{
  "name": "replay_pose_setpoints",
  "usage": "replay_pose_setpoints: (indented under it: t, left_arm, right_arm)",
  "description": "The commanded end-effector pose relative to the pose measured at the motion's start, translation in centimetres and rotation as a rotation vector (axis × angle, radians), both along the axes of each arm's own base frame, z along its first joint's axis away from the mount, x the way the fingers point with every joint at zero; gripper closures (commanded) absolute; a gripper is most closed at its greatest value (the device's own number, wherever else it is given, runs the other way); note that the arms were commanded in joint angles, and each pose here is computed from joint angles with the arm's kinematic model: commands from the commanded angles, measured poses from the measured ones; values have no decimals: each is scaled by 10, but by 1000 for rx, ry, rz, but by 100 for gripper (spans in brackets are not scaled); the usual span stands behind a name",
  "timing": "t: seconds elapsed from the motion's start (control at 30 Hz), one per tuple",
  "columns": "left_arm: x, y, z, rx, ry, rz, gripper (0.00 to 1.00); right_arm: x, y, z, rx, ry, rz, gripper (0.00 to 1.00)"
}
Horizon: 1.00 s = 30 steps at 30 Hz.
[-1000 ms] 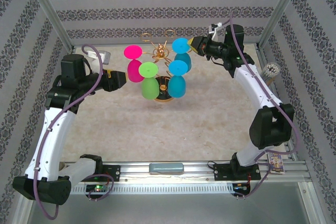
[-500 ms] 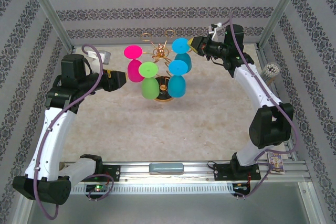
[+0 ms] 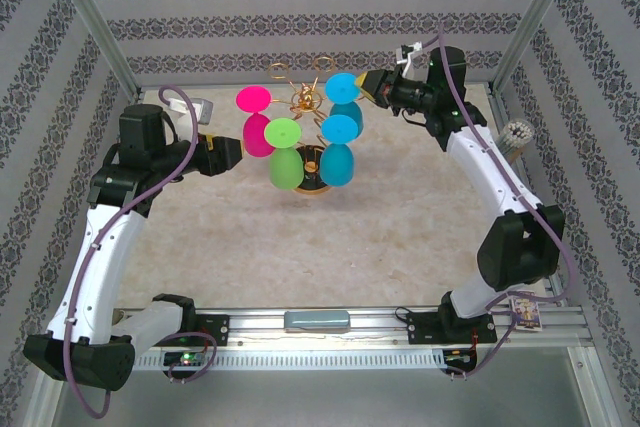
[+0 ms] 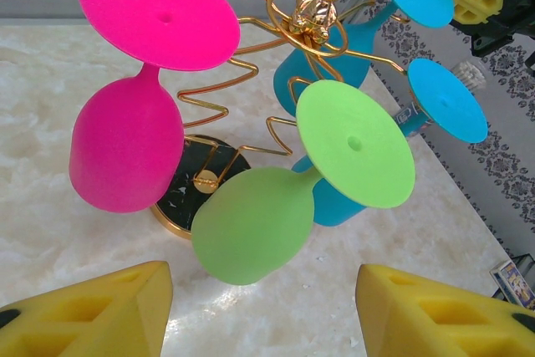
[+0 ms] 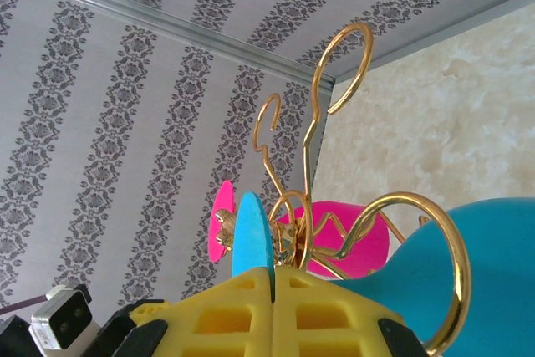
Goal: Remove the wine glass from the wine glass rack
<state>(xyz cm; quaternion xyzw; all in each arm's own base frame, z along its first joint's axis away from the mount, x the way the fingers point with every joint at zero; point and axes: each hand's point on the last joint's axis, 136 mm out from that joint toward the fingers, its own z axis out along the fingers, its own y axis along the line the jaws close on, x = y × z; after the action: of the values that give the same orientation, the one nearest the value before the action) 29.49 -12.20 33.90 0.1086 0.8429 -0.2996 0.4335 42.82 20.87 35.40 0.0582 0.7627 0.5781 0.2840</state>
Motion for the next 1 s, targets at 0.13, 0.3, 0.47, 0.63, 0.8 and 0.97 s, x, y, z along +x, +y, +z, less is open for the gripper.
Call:
replay_pose_setpoints:
  t: [0.13, 0.3, 0.47, 0.63, 0.8, 0.97]
  left_arm:
    - [-10, -6, 4, 4, -17, -23, 40]
    - [-14, -14, 3, 10, -5, -50, 40]
    - [-19, -23, 2, 15, 4, -79, 40]
    - [-26, -36, 3, 19, 10, -115, 40]
    - [-34, -49, 3, 8, 29, -151, 39]
    - [-41, -61, 0, 23, 53, -168, 39]
  right_arm:
    - [-25, 0, 15, 4, -49, 25, 100]
    - [-34, -7, 14, 5, -42, 9, 100]
    - [-40, -19, 9, 9, -30, -24, 100]
    - [-47, -31, 5, 13, -20, -48, 100]
    - [-53, -44, 3, 17, -12, -82, 100]
    - [-61, -56, 1, 23, -8, -104, 100]
